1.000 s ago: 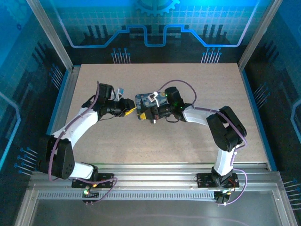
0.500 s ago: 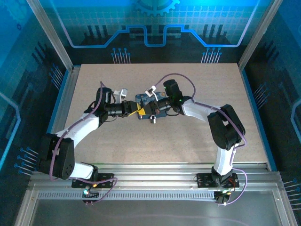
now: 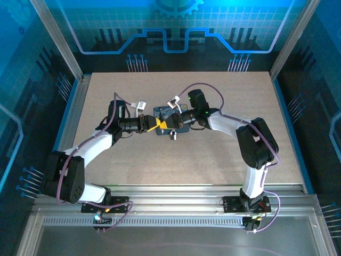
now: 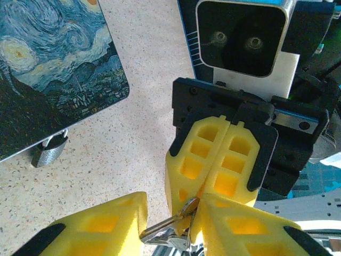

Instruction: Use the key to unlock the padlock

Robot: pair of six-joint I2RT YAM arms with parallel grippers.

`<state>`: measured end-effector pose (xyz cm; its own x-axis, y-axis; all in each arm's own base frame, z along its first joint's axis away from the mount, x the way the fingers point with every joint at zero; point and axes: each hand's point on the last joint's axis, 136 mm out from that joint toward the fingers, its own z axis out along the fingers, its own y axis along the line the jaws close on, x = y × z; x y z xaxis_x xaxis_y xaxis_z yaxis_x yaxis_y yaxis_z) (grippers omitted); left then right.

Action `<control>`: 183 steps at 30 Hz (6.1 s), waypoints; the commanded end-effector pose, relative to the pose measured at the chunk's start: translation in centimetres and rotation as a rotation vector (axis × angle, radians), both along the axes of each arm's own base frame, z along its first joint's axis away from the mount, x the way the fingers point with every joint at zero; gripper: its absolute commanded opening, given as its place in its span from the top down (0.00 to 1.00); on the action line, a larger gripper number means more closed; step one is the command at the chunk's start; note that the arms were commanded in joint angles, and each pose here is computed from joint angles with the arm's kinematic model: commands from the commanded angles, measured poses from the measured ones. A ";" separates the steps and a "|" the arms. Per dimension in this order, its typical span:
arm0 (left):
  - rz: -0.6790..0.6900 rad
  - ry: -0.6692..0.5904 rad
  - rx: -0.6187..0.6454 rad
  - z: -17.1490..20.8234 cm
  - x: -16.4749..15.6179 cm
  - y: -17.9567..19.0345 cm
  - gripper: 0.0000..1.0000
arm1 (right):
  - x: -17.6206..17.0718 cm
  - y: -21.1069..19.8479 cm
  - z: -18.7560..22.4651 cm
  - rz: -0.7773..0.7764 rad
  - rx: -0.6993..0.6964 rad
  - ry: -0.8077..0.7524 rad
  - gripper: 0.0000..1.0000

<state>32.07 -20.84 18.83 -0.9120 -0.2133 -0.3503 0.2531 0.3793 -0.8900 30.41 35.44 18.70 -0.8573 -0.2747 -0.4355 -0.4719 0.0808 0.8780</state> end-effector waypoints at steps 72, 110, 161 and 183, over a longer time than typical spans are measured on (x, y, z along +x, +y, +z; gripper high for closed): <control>0.059 0.042 0.039 -0.8 0.1 1.3 0.99 | 0.5 -1.2 -1.1 -0.125 0.037 0.023 1.00; 0.464 0.203 0.974 -15.2 4.0 -5.4 0.32 | -1.6 -18.9 -5.6 -0.583 -0.369 0.107 1.00; 0.175 0.798 0.120 -2.0 2.4 -7.2 1.00 | -0.6 -8.9 -2.4 -0.458 -0.161 -0.168 1.00; 0.226 0.817 0.094 -2.5 3.0 -6.4 1.00 | -0.6 -8.6 -4.4 -0.447 -0.231 -0.150 1.00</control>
<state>35.07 -27.18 14.10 -0.8072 -0.4458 0.3869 -0.5774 0.4599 -0.6746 29.86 26.42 14.59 -0.8534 0.0208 -0.5208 -0.4463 0.4870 0.7508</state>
